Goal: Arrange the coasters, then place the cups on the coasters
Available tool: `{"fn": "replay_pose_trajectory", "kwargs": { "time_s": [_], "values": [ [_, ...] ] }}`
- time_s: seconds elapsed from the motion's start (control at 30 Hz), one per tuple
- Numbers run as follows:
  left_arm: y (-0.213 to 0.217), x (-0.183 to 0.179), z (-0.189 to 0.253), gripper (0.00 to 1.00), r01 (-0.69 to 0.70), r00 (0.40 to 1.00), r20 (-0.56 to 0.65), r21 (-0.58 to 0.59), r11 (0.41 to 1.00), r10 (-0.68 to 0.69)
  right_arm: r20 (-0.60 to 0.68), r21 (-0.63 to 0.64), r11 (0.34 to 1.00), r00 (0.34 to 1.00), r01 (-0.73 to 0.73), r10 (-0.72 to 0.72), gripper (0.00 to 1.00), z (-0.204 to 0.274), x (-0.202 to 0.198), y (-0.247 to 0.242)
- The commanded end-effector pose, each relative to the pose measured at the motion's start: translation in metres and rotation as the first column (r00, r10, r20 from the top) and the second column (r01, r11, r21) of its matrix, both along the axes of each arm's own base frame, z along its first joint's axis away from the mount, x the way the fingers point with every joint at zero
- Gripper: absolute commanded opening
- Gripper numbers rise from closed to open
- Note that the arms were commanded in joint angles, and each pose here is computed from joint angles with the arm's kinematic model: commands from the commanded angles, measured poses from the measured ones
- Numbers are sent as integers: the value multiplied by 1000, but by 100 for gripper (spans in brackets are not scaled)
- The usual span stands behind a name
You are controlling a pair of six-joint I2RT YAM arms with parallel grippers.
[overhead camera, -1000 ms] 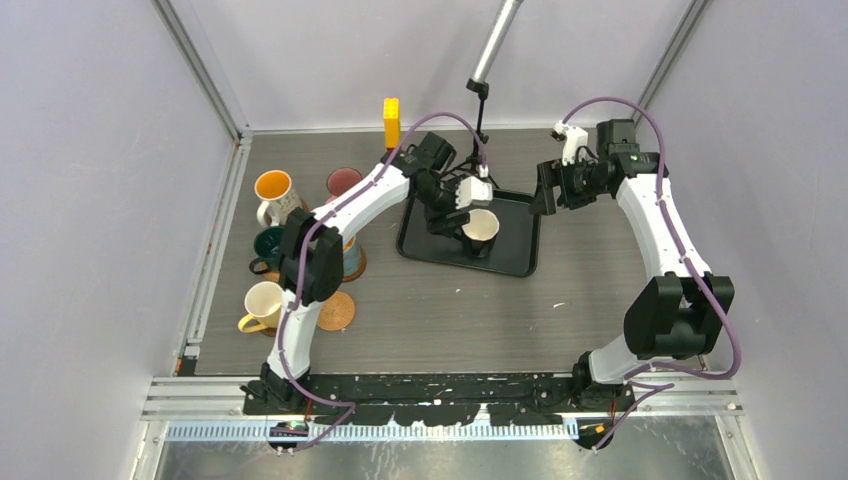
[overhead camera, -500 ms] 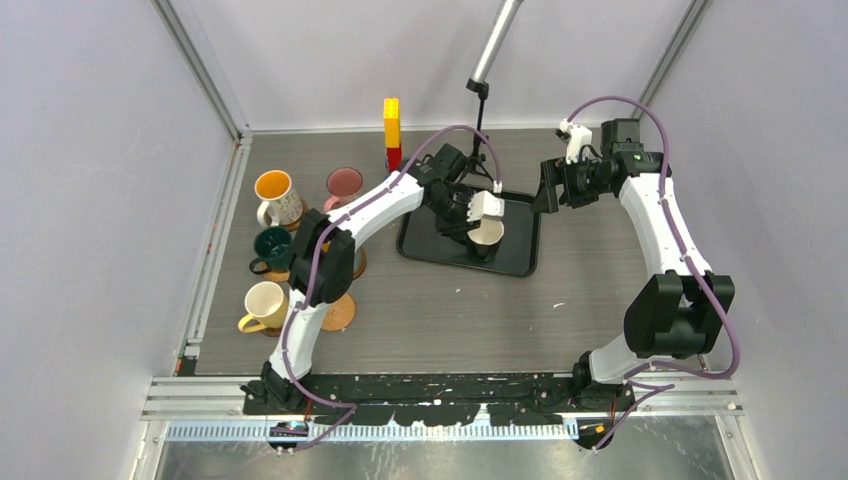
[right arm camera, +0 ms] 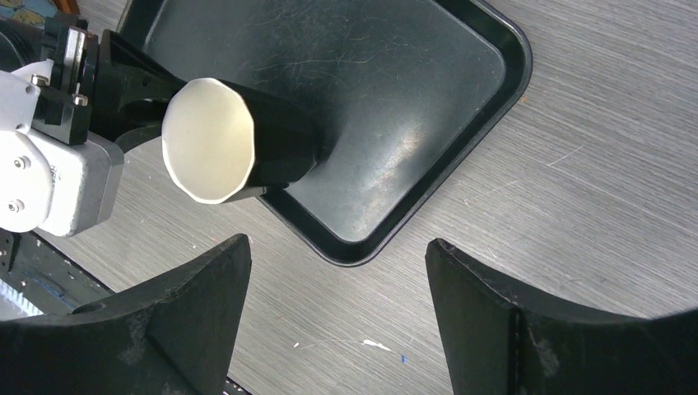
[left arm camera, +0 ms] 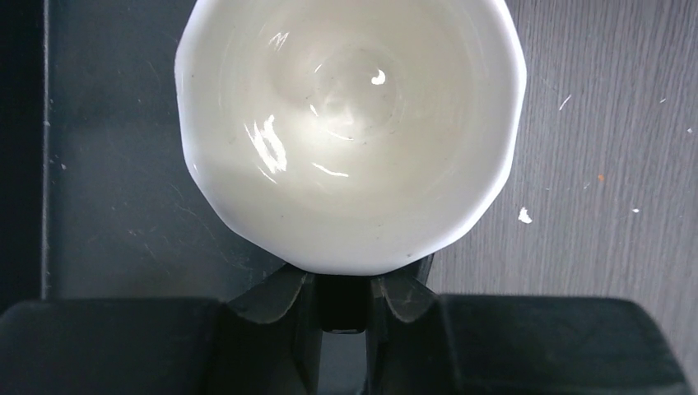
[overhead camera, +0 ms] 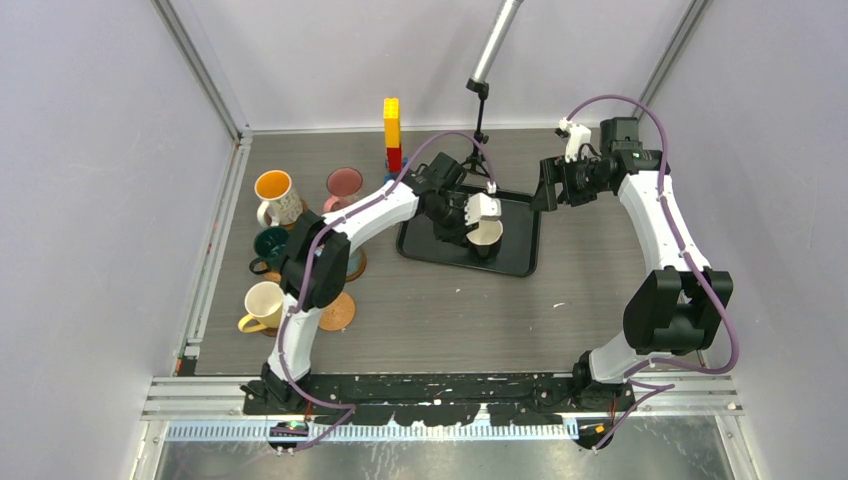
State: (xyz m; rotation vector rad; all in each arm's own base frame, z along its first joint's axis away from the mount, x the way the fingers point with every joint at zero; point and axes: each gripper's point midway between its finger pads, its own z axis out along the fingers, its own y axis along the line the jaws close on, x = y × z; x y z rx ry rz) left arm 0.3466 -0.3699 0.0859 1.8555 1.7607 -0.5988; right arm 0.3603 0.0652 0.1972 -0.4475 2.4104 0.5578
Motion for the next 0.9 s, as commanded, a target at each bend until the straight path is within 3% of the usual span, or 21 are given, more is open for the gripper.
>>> {"fn": "replay_pose_trajectory", "kwargs": {
  "time_s": [0.0,0.2,0.53,0.63,0.87],
  "values": [
    [-8,5,63,0,-81,994,67,-133,988,91,62,16,1000,998,3,-4,82,21,7,1],
    [14,-3,99,0,-235,969,22,-221,947,246,46,31,999,999,6,-8,82,19,1,3],
    [85,-53,128,0,-328,939,2,-299,896,344,33,40,999,999,15,-17,82,17,-1,4],
    [120,-73,133,0,-382,920,-29,-300,874,392,28,47,999,999,22,-24,82,17,-4,5],
    [202,-122,104,0,-415,909,-57,-178,892,412,7,55,998,999,39,-40,82,13,-9,6]
  ]
}}
